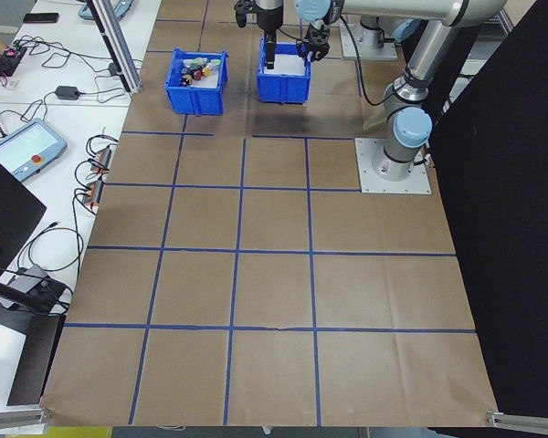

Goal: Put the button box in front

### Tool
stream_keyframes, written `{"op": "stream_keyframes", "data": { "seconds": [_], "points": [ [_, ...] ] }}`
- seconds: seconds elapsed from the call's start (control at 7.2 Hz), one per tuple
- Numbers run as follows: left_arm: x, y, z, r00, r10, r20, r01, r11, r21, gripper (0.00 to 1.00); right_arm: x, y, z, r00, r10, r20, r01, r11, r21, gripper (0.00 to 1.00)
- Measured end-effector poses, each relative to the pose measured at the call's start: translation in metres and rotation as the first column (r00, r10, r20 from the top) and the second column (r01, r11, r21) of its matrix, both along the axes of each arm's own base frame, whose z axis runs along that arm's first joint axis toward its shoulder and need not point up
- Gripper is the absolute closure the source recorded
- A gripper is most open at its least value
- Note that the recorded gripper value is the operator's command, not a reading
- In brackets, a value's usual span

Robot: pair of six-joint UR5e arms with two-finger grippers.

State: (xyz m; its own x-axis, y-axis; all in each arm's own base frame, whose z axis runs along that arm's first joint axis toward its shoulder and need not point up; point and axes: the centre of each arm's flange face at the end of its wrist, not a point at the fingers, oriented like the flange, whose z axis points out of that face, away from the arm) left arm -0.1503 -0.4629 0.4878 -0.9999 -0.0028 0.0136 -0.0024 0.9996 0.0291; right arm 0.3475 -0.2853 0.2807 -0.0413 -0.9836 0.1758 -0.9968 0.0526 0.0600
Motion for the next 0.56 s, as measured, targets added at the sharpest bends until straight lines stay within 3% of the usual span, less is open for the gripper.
{"op": "stream_keyframes", "data": {
  "seconds": [0.56],
  "points": [
    [-0.001, 0.001, 0.003, 1.000, 0.006, 0.001, -0.006, 1.000, -0.023, 0.00, 0.001, -0.003, 0.010, 1.000, -0.005, 0.013, 0.005, 1.000, -0.015, 0.00]
  ]
}}
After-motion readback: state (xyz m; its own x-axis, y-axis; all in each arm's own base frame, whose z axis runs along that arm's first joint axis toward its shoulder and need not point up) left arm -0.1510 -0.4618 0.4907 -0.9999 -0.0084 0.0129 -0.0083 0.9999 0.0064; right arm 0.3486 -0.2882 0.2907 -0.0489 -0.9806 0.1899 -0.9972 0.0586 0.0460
